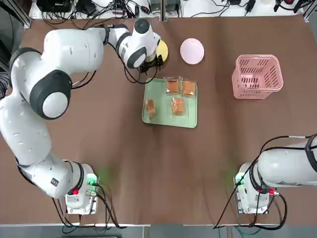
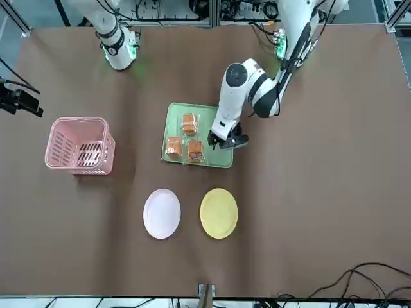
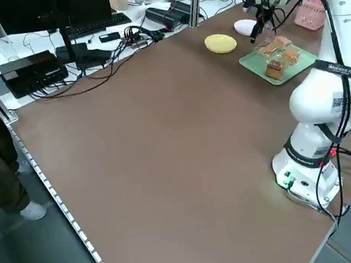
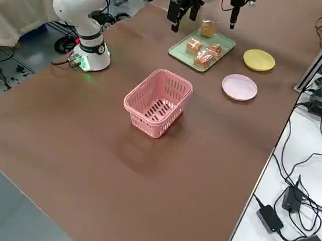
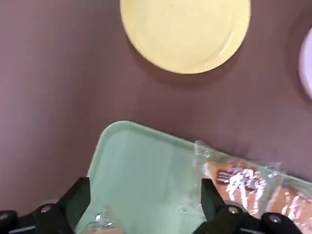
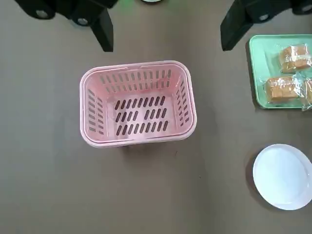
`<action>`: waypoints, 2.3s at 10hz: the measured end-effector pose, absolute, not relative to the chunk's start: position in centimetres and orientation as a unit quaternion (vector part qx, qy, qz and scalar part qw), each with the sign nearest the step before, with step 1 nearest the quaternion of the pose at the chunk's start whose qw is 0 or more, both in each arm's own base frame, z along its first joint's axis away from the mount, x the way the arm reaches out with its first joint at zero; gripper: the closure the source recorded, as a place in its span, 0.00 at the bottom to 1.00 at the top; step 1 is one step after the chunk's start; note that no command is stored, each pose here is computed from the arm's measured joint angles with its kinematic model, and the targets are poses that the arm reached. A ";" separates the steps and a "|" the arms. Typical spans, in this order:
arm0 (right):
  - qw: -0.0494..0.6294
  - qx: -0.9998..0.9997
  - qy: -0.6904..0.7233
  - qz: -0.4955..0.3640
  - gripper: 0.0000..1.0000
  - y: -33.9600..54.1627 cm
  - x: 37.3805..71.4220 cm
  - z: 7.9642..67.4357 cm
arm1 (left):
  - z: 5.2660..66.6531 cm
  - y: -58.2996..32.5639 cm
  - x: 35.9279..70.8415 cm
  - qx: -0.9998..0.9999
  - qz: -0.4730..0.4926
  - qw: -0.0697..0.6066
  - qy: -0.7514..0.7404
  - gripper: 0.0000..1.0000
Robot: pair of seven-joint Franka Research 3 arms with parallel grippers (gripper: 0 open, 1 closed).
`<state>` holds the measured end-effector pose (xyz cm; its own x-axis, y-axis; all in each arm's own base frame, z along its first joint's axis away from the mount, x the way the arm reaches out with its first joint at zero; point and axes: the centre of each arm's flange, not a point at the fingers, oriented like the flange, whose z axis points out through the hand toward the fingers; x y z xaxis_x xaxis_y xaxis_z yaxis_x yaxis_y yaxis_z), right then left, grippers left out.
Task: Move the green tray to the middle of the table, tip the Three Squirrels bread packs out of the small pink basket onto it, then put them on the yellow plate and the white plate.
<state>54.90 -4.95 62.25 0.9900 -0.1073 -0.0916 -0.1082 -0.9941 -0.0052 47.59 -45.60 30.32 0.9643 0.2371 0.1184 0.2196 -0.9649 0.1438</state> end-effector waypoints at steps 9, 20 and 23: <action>0.005 -0.997 0.059 0.047 0.03 -5.3 54.9 62.2 | 23.1 -55.9 47.2 0.990 0.056 0.056 0.119 0.00; 0.005 -0.997 0.059 0.047 0.03 -5.2 54.9 62.2 | 18.8 -58.3 46.3 0.992 0.048 0.047 0.108 0.01; 0.005 -0.997 0.059 0.047 0.03 -5.2 54.9 62.2 | 19.3 -57.9 47.1 0.992 0.051 0.047 0.109 0.29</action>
